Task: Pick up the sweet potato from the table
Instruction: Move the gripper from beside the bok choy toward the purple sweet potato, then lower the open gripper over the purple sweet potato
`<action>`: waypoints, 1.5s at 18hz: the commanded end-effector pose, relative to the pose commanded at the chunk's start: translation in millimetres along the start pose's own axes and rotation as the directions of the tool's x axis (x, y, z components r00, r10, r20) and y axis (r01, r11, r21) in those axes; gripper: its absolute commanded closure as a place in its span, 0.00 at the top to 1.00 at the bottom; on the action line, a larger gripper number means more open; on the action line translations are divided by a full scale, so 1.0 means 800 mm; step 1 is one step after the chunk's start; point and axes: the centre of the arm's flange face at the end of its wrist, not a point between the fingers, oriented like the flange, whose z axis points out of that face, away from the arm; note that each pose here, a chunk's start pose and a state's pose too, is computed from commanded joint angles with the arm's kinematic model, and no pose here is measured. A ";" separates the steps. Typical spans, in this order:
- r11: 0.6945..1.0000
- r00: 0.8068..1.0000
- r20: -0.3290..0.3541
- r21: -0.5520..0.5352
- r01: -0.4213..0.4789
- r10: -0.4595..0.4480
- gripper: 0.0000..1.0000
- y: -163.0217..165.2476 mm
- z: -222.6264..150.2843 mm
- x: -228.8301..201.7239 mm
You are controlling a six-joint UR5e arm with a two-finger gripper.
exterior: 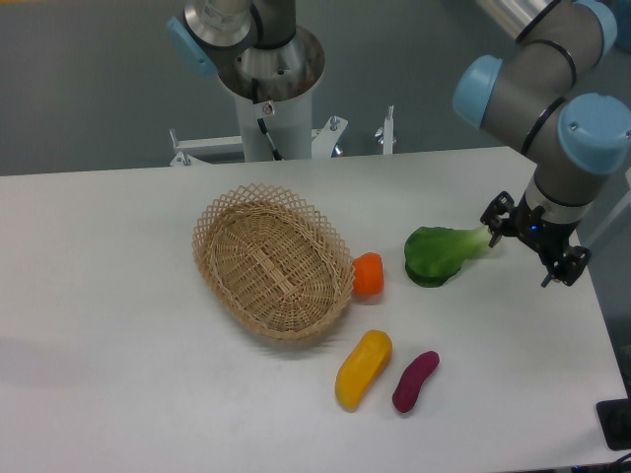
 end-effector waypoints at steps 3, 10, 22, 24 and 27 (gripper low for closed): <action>1.000 1.000 0.000 0.012 0.000 0.000 1.00 -0.004 0.001 0.001; 0.996 0.997 -0.022 0.058 0.069 -0.067 1.00 -0.017 0.015 0.009; 0.959 0.965 -0.076 0.110 0.260 -0.253 1.00 -0.137 0.091 0.017; 0.961 0.967 -0.065 0.116 0.251 -0.245 1.00 -0.145 0.103 0.015; 0.964 0.970 -0.077 0.113 0.239 -0.232 1.00 -0.157 0.130 0.018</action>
